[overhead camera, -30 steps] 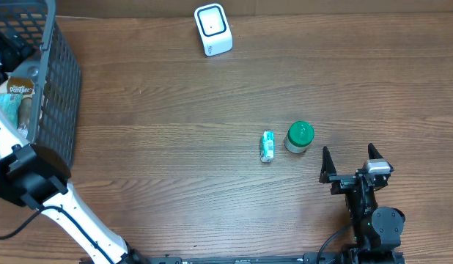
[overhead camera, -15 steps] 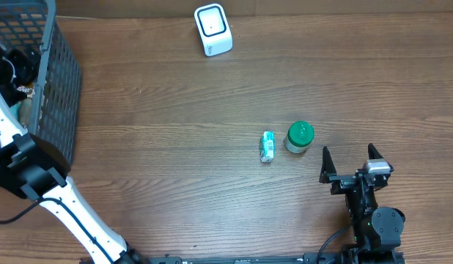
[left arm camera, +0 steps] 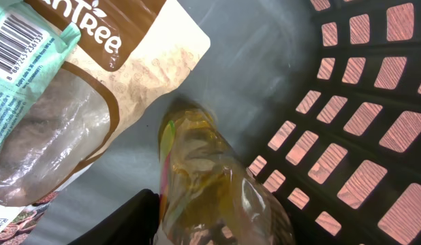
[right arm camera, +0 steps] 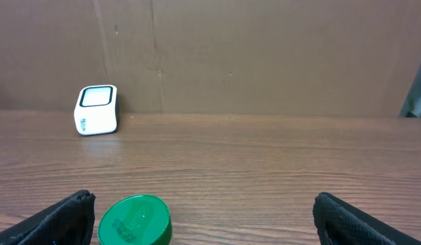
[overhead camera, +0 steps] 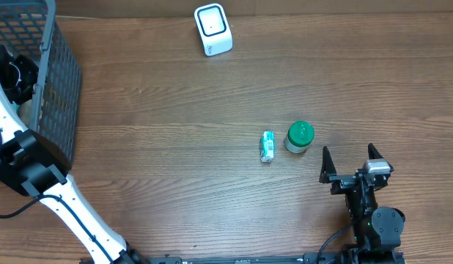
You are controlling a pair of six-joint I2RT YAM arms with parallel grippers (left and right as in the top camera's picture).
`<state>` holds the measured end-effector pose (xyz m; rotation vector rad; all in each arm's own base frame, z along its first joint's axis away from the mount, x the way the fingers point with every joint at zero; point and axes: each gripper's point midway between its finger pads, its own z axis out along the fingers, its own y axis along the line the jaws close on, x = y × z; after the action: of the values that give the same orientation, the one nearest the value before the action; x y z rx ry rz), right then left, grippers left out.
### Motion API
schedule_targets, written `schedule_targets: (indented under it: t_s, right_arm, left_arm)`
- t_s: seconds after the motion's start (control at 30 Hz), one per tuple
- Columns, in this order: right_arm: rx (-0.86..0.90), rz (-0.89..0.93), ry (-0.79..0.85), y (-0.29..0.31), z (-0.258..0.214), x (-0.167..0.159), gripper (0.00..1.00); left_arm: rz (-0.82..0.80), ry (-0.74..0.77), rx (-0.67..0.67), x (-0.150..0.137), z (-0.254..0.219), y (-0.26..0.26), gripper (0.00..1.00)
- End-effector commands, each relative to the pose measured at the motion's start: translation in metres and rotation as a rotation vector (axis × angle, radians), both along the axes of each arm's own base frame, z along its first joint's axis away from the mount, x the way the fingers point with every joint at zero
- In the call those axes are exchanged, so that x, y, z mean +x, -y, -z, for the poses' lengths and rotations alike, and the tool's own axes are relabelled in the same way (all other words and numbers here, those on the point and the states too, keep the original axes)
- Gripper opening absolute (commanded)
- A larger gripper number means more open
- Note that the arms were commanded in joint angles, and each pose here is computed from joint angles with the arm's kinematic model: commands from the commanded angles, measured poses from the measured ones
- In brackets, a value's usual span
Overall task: Scan the item barcode
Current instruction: 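Lift the oil bottle out of the basket toward the scanner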
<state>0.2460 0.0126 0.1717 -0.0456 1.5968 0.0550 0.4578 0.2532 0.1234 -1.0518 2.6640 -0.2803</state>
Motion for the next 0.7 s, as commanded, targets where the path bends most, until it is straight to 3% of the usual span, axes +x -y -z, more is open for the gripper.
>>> schedule_targets:
  t_s: [0.0, 0.33, 0.67]
  right_arm:
    - [-0.003, -0.008, 0.002, -0.002, 0.002, 0.000, 1.00]
    - [-0.003, -0.008, 0.002, -0.002, 0.002, 0.000, 1.00]
    - [-0.003, -0.008, 0.002, -0.002, 0.002, 0.000, 1.00]
  left_arm:
    - [0.009, 0.046, 0.040, 0.003, -0.022, -0.003, 0.50]
    - [-0.075, 0.393, 0.230, -0.005, -0.191, 0.001, 0.43]
    - [-0.059, 0.663, 0.354, -0.073, -0.334, 0.065, 0.43]
